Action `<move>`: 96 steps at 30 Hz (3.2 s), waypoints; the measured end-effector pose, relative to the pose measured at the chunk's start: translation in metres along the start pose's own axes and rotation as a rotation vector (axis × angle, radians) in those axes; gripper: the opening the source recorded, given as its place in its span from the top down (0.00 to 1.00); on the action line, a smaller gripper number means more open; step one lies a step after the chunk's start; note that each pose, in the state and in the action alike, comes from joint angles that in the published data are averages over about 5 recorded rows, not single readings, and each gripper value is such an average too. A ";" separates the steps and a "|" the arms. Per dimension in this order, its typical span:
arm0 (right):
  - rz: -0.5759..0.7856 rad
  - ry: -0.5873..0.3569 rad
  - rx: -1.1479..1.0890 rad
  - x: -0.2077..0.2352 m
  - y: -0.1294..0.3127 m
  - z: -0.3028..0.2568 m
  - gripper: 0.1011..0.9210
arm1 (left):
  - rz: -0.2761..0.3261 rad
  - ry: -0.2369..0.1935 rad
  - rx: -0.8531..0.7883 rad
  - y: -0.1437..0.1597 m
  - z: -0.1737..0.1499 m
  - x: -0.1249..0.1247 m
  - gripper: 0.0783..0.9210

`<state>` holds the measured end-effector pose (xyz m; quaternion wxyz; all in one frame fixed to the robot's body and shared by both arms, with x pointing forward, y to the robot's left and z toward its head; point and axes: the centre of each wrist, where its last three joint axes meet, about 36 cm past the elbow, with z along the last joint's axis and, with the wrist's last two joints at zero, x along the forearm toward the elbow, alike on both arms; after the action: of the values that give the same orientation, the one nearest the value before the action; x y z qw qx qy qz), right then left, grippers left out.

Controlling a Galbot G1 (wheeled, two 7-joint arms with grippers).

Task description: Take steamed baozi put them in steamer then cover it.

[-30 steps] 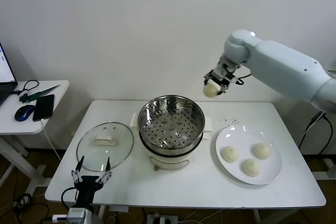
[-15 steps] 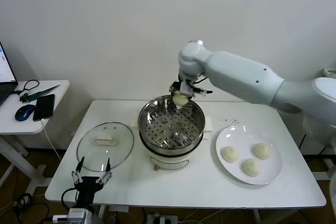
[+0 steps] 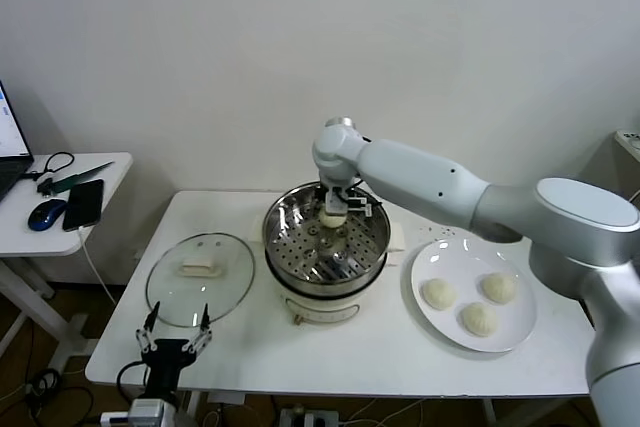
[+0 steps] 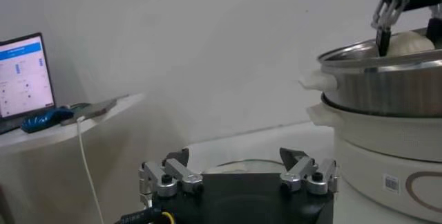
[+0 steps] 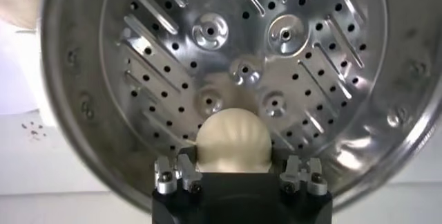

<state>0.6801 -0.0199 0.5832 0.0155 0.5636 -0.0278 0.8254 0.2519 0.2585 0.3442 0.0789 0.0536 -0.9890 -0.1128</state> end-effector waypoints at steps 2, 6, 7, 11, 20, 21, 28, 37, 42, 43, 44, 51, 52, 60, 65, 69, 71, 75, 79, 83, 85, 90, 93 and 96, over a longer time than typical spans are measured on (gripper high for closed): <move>0.000 0.000 0.003 -0.003 -0.001 -0.001 0.21 | 0.000 0.001 0.001 0.000 0.000 0.000 0.12; 0.008 0.006 0.008 -0.003 -0.001 0.000 0.13 | -0.002 0.003 0.003 -0.001 0.001 0.000 0.12; 0.010 0.007 0.009 -0.002 -0.001 0.000 0.13 | -0.003 0.003 0.003 -0.001 0.001 0.000 0.12; 0.019 0.013 0.014 0.005 0.001 0.003 0.12 | -0.007 0.005 0.003 0.000 0.002 0.001 0.12; 0.043 0.015 -0.025 0.042 0.030 0.016 0.12 | -0.010 0.005 0.003 0.001 0.001 0.003 0.12; 0.046 0.013 -0.045 0.048 0.038 0.020 0.12 | -0.010 0.004 0.002 0.001 0.001 0.004 0.12; 0.100 -0.022 -0.315 0.086 0.110 0.044 0.12 | -0.010 0.001 0.000 0.002 -0.002 0.006 0.12; 0.108 -0.137 -0.861 0.093 0.226 0.039 0.12 | -0.012 -0.005 0.000 0.005 -0.005 0.007 0.12; 0.077 -0.221 -1.112 0.069 0.283 0.017 0.12 | -0.013 -0.001 0.001 0.005 -0.004 0.008 0.12; 0.066 -0.237 -1.154 0.063 0.293 0.012 0.12 | -0.013 -0.001 0.001 0.005 -0.004 0.008 0.12; 0.055 -0.251 -1.191 0.056 0.302 0.006 0.12 | -0.013 0.000 0.002 0.005 -0.004 0.009 0.12; -0.025 -0.326 -1.367 0.007 0.342 -0.032 0.12 | -0.014 0.003 0.004 0.005 -0.004 0.009 0.12; -0.035 -0.333 -1.383 0.001 0.346 -0.037 0.12 | -0.014 0.003 0.004 0.005 -0.004 0.009 0.12; -0.092 -0.372 -1.465 -0.045 0.359 -0.069 0.12 | -0.016 0.008 0.003 0.005 -0.003 0.011 0.12; -0.106 -0.384 -1.494 -0.067 0.358 -0.078 0.12 | -0.015 0.015 0.003 0.005 0.000 0.013 0.12; -0.102 -0.385 -1.508 -0.079 0.354 -0.078 0.12 | -0.014 0.019 0.001 0.004 0.001 0.013 0.12; -0.101 -0.384 -1.511 -0.083 0.351 -0.077 0.12 | -0.014 0.021 0.000 0.004 0.002 0.014 0.12; -0.100 -0.385 -1.515 -0.092 0.345 -0.075 0.12 | -0.015 0.025 -0.002 0.004 0.003 0.015 0.12; -0.109 -0.395 -1.516 -0.099 0.341 -0.076 0.12 | -0.017 0.027 -0.003 0.004 0.004 0.016 0.12; -0.116 -0.397 -1.516 -0.105 0.338 -0.077 0.12 | -0.017 0.027 -0.002 0.004 0.004 0.016 0.12; -0.118 -0.397 -1.516 -0.107 0.337 -0.077 0.12 | -0.018 0.026 -0.002 0.004 0.004 0.015 0.12; -0.117 -0.398 -1.518 -0.109 0.336 -0.076 0.21 | -0.016 0.028 -0.001 0.004 0.005 0.016 0.12; -0.116 -0.397 -1.522 -0.109 0.337 -0.076 0.26 | -0.016 0.028 0.001 0.003 0.005 0.016 0.12; -0.117 -0.395 -1.525 -0.109 0.338 -0.075 0.27 | -0.016 0.027 0.002 0.003 0.004 0.016 0.12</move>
<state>0.6309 -0.3522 0.4445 0.4361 0.5342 -0.5586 0.4608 0.2352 0.2608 0.3433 0.0912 0.0633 -0.9875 -0.1120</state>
